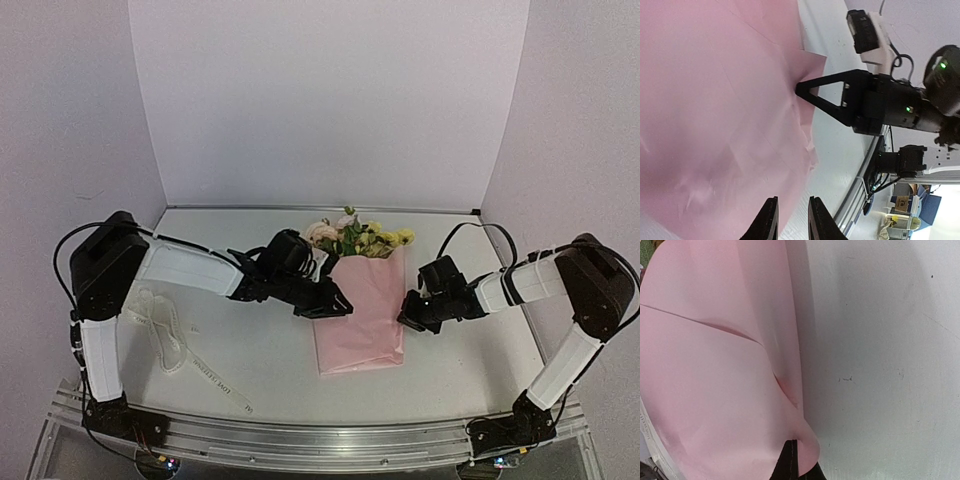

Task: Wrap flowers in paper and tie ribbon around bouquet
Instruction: Press the fold line of the folded wrapping paper.

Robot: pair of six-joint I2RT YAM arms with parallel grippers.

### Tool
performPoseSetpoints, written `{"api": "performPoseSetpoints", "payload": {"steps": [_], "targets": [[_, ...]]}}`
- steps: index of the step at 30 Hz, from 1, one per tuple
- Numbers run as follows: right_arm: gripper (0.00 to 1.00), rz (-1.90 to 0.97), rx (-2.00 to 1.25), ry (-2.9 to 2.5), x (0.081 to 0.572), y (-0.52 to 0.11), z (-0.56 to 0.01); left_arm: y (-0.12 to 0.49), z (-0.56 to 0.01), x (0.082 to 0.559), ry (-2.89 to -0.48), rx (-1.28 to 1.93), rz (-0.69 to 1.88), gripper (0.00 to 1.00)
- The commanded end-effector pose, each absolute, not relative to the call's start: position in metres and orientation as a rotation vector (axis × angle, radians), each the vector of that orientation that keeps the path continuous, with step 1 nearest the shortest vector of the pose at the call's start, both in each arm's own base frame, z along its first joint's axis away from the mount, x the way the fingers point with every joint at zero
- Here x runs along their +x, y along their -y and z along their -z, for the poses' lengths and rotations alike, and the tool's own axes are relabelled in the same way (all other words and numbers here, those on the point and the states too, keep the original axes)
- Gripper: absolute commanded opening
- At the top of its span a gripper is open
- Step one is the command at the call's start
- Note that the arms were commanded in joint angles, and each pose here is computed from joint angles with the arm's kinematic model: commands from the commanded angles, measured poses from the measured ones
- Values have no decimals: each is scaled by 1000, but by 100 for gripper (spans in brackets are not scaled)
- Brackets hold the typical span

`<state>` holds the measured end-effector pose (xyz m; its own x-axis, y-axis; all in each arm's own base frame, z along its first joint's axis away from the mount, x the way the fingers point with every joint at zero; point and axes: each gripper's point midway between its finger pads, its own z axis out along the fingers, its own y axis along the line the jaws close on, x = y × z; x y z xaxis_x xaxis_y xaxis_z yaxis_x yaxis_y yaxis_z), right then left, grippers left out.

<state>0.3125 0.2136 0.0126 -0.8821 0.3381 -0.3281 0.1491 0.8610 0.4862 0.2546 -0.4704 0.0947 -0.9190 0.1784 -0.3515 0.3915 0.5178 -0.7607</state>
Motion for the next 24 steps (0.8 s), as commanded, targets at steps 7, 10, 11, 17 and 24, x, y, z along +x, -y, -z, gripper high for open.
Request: {"api": "performPoseSetpoints", "payload": {"steps": [7,10,11,17,24], "targets": [[0,-632,357,-2600,320,-215,-19,434,-90,209,-2508,491,1685,15],[0,-630,355,-2605,321,-216,-18,433,-84,197,-2500,491,1808,14],[0,-631,354,-2605,321,-217,-18,432,-78,197,-2512,476,1817,14],[0,-616,343,-2614,321,-216,-18,415,-41,214,-2608,236,1773,13],[0,-592,330,-2619,321,-214,-18,399,-5,229,-2757,53,1564,15]]}}
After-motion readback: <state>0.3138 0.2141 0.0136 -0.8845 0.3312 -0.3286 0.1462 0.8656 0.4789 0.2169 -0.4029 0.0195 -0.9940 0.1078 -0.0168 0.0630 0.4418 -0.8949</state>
